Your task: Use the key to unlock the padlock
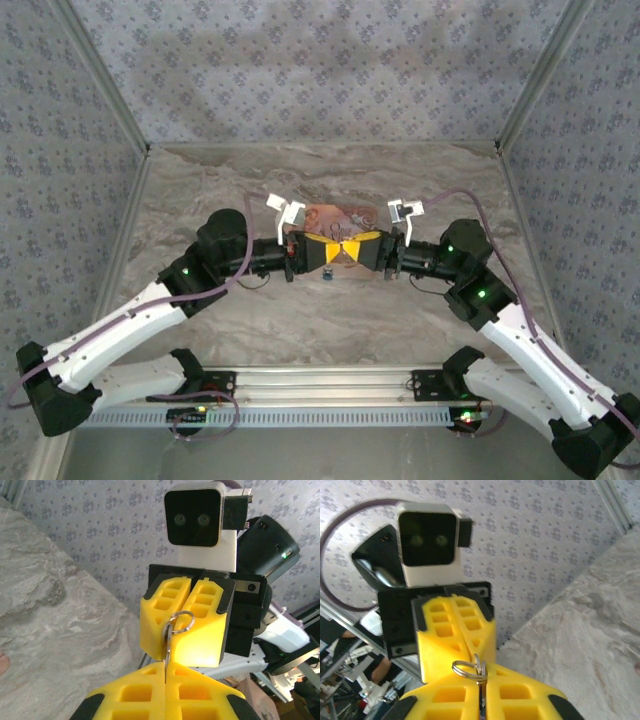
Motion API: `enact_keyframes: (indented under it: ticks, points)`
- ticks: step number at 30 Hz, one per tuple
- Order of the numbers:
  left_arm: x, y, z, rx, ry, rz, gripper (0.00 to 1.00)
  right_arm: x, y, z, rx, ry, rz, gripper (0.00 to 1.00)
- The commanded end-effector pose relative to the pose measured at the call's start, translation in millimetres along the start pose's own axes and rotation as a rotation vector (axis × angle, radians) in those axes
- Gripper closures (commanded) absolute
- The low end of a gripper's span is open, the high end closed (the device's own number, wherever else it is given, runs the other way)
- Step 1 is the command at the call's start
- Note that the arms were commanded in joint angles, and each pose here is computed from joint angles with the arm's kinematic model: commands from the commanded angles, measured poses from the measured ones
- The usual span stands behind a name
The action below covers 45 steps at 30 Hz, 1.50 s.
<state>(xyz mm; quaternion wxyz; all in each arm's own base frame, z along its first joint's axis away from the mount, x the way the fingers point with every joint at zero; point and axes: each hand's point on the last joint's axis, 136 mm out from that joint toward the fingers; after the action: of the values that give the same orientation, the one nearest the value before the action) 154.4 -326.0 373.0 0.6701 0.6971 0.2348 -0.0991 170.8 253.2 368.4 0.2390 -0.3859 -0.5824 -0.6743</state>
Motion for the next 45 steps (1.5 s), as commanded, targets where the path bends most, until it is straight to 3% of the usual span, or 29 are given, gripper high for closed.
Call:
enact_keyframes:
  ticks: [1, 3, 6, 7, 12, 18, 30, 35, 42, 45]
  points:
    - [-10.9, 16.6, -10.6, 0.001, 0.014, 0.047, 1.0, -19.3, 2.5, -13.3, 0.005, -0.131, -0.039, 0.87]
    - [-6.8, 13.0, -8.9, 0.032, 0.033, 0.039, 1.0, -25.5, -0.7, -17.3, 0.023, -0.166, -0.046, 0.84]
    - [0.0, 5.1, -5.4, 0.101, 0.064, 0.021, 1.0, -33.0, -3.3, -26.0, 0.042, -0.234, -0.073, 0.64]
    - [2.0, 2.4, -4.5, 0.129, 0.076, 0.015, 1.0, -34.2, -5.0, -29.1, 0.049, -0.249, -0.08, 0.62]
    - [3.5, -11.0, 2.3, 0.249, 0.069, -0.007, 1.0, -18.6, -2.2, -31.3, 0.051, -0.201, -0.113, 0.6]
    - [-1.0, -15.5, 10.7, 0.3, 0.019, -0.021, 1.0, 6.4, 1.1, -25.8, 0.049, -0.099, -0.134, 0.5]
    - [-10.9, -8.9, 12.1, 0.28, -0.028, 0.001, 1.0, 1.4, -10.5, -12.9, 0.105, -0.083, -0.122, 0.53]
    - [-12.5, -7.2, 10.5, 0.276, -0.029, 0.009, 1.0, 4.5, -13.7, -11.8, 0.12, -0.061, -0.122, 0.65]
    - [-14.2, -2.9, 8.8, 0.254, -0.03, 0.021, 1.0, -0.3, -20.2, -11.4, 0.142, -0.062, -0.11, 0.65]
    - [-15.1, -1.2, 7.1, 0.247, -0.027, 0.025, 1.0, -1.0, -21.8, -11.1, 0.147, -0.059, -0.106, 0.73]
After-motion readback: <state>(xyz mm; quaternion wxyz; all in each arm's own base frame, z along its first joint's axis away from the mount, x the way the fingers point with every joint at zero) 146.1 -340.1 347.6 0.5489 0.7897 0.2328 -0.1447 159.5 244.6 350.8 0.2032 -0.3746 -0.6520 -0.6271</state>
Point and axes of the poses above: each hand's point on the last joint's axis, 136 mm out from that joint toward the fingers, its own z axis out along the fingers, its own x axis along the line the jaws close on, y = z × x, and after that the axes turned 14 degrees about z, right-handed
